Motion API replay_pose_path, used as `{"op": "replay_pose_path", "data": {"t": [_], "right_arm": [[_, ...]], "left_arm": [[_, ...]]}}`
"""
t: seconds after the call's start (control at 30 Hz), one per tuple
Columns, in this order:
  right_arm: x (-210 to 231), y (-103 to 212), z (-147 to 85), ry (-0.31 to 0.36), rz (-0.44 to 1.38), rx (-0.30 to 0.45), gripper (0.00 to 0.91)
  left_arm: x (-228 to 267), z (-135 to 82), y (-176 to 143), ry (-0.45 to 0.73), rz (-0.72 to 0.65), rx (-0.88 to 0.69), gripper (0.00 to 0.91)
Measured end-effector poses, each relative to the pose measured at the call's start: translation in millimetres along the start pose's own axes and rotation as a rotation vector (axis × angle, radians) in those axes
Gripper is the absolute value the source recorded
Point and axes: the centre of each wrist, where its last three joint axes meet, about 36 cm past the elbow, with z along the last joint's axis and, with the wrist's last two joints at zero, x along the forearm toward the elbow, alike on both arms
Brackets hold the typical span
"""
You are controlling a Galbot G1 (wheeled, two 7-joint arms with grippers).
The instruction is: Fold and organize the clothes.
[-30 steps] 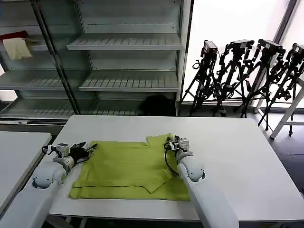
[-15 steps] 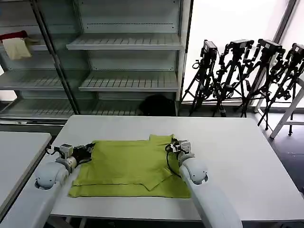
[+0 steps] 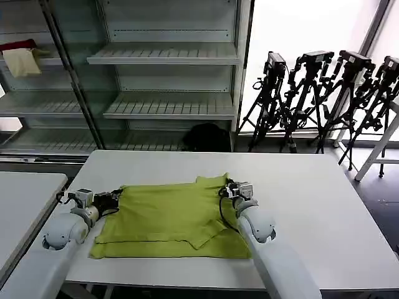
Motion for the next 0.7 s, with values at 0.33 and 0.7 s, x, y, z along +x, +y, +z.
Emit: {"op": "replay_pose_path", "data": {"t": [0.33,0.7], "right_arm": [[34,-2,1,-0.039,-0.017,-0.015,0.0],[88,0,23,-0.045,-0.04,-0.035,0.0]], "left_arm": [[30,-4,-11,-0.072,0.037,0.037,0.0],[70,17,-19,-0.104,0.079,0.076,0.0]]}}
